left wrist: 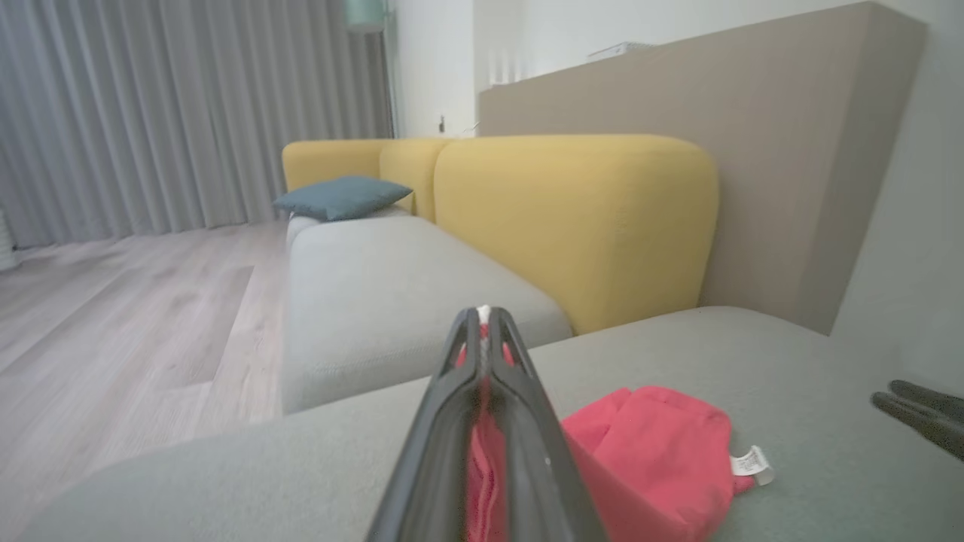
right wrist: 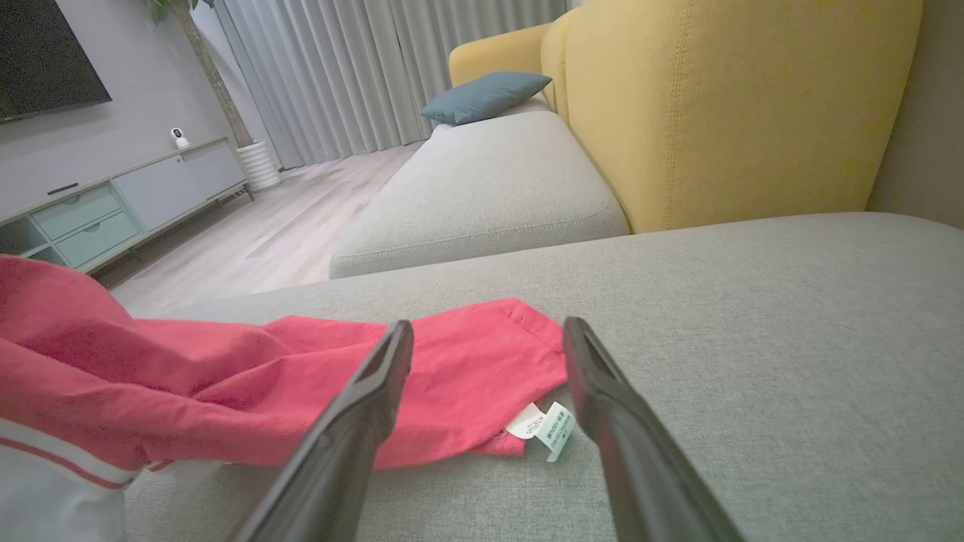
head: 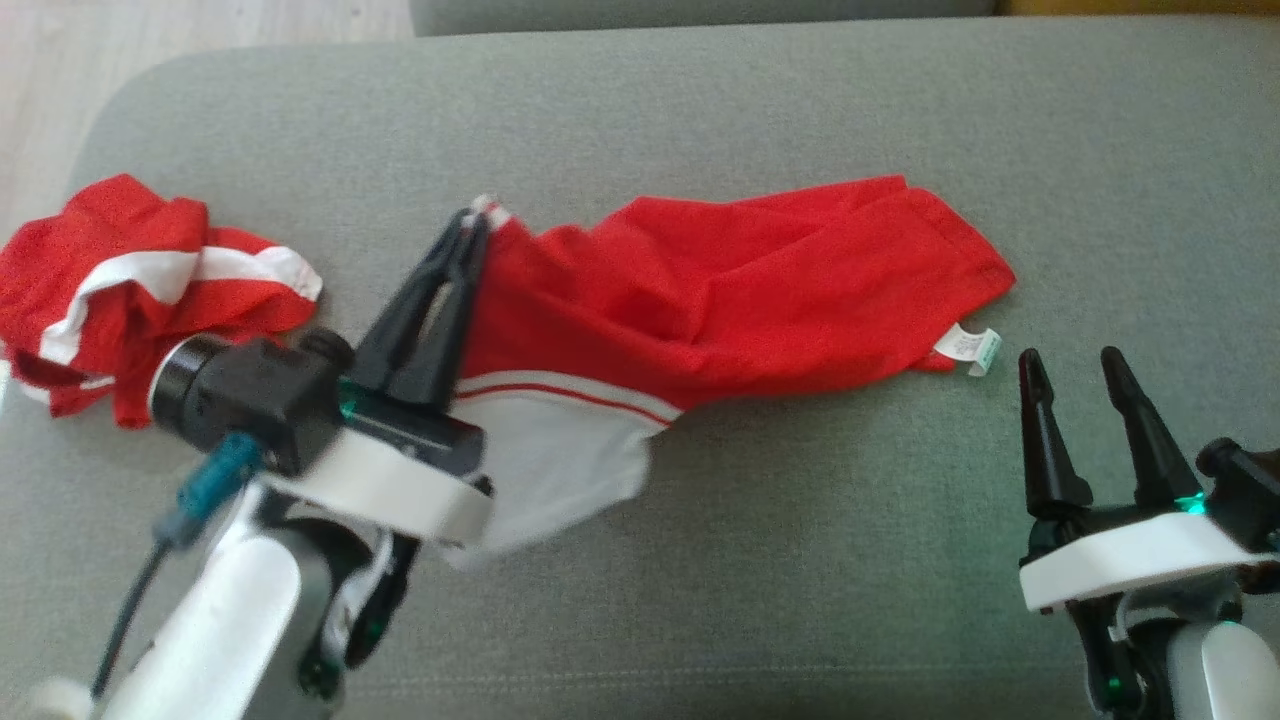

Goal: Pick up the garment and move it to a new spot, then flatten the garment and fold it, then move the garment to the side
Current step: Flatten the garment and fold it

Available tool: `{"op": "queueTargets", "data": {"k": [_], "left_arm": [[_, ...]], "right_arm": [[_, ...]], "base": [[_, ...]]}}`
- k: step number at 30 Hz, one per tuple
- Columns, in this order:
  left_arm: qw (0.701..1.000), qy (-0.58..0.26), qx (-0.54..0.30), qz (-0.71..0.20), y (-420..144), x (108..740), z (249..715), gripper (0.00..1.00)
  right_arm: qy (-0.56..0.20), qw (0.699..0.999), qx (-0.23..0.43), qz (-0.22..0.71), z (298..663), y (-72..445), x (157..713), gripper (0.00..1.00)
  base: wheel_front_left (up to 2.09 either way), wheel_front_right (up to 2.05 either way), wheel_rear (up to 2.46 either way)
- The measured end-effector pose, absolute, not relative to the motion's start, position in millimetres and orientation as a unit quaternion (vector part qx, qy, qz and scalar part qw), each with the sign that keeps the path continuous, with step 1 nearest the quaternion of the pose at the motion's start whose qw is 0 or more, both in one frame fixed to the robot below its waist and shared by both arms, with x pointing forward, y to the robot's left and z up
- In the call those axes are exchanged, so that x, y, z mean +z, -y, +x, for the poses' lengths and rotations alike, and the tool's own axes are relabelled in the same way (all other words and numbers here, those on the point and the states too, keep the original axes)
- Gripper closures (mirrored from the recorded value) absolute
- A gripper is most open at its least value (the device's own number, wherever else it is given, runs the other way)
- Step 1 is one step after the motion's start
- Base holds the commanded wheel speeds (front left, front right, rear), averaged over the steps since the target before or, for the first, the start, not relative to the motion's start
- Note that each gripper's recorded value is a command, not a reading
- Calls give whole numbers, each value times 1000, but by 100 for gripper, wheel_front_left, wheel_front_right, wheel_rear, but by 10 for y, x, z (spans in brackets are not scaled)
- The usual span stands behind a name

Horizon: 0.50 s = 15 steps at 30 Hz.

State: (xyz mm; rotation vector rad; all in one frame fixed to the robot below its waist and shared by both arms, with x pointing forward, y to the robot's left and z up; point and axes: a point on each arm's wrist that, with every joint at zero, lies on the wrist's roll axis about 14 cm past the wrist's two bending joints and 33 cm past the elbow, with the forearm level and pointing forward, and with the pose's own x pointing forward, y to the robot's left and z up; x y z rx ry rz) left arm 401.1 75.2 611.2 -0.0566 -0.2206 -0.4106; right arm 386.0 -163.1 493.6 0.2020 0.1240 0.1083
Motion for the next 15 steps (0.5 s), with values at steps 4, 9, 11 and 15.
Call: {"op": "queueTargets", "data": {"k": [4,9,11,15], "left_arm": [[985,40,-164,-43,-947,5635,4238,100],[992,-37,-107,-63,-1236,4950,4485,100],[992,-49,-97,-69,-1287,4791,4595,100],[991,-58,-92,-79,-1282,4642,4769,100]], "right_arm": [[-68,991,51,104,3859,1644,4888,0],[-80,991,38,104,3868,1721,4804,0],[-84,991,32,103,3878,1756,4770,0],[-88,991,26,102,3913,1797,4734,0]], "base": [[0,0,0],[0,0,0],[0,0,0],[0,0,0]]}}
